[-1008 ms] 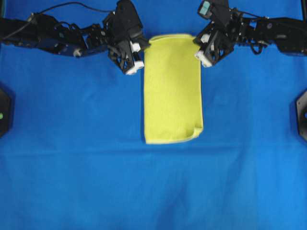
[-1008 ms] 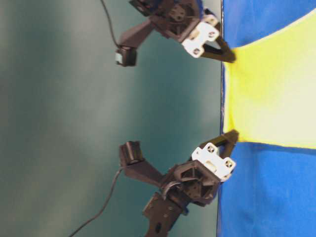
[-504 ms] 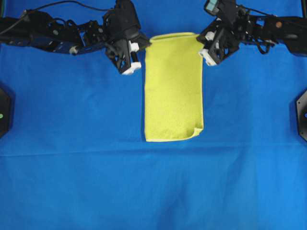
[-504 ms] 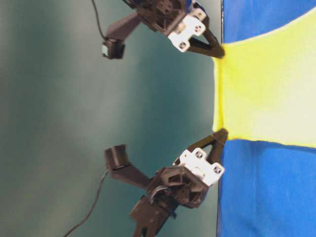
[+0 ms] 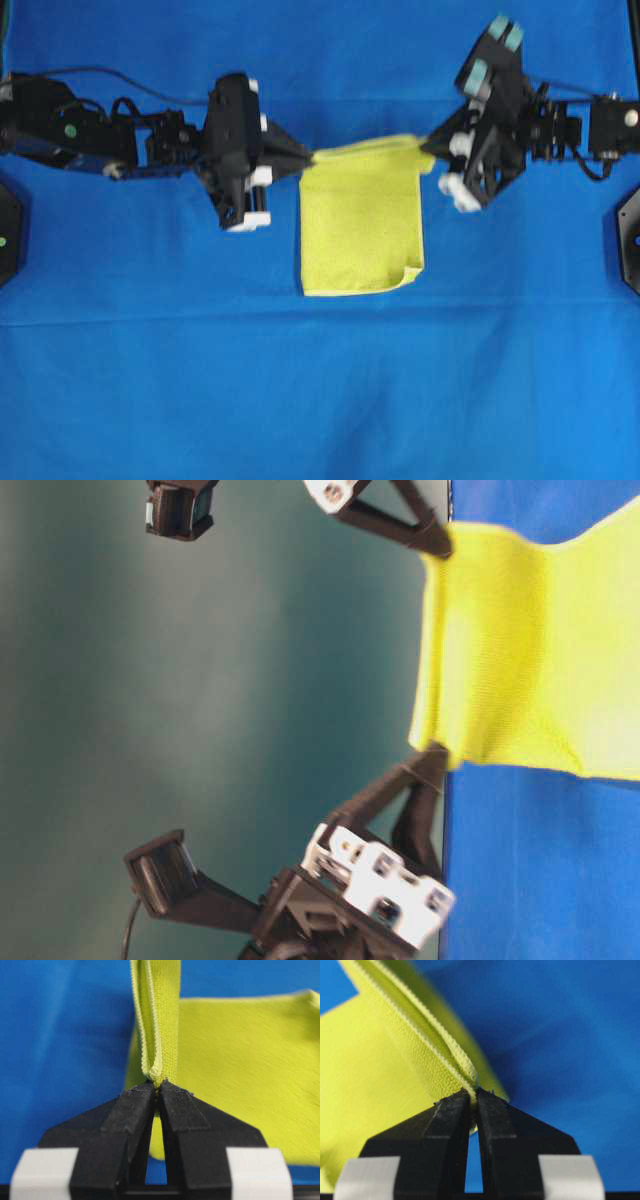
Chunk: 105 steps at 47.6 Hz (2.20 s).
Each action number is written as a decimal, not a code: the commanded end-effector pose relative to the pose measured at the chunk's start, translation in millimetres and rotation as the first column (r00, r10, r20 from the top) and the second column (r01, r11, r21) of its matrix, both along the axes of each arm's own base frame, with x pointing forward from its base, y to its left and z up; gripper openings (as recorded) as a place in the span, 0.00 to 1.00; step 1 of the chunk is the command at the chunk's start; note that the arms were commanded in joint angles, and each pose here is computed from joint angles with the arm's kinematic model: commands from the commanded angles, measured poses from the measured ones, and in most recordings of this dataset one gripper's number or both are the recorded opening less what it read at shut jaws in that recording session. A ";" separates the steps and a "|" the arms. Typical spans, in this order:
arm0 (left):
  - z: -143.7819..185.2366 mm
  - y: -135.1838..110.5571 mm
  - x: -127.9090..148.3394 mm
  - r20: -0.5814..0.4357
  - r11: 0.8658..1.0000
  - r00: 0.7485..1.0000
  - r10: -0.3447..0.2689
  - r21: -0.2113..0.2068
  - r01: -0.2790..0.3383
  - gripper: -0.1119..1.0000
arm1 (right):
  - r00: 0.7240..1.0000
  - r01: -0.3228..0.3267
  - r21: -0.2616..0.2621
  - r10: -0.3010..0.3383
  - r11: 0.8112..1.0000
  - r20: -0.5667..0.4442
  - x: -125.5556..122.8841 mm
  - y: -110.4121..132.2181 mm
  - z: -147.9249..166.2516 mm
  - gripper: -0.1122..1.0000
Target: Fold the yellow towel.
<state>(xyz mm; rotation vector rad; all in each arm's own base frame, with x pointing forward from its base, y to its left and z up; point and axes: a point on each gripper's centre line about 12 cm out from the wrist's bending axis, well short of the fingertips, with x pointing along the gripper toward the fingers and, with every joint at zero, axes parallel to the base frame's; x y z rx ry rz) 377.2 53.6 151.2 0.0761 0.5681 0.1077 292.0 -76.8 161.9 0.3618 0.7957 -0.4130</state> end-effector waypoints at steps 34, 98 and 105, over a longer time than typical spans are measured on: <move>-57.4 -92.6 11.1 -0.022 0.980 0.983 -0.181 -0.090 0.178 0.14 | 0.984 -0.140 0.114 0.151 0.984 -0.092 20.4 78.9 -41.1 0.14; 98.1 -82.3 -92.7 0.301 0.976 0.935 -0.188 -0.046 0.211 0.50 | 0.914 -0.261 -0.168 0.299 0.951 0.273 -33.4 87.8 116.2 0.60; 102.1 -78.3 -125.0 0.346 0.977 0.920 -0.184 -0.039 0.211 0.50 | 0.890 -0.251 -0.220 0.314 0.943 0.330 -56.7 82.7 128.5 0.60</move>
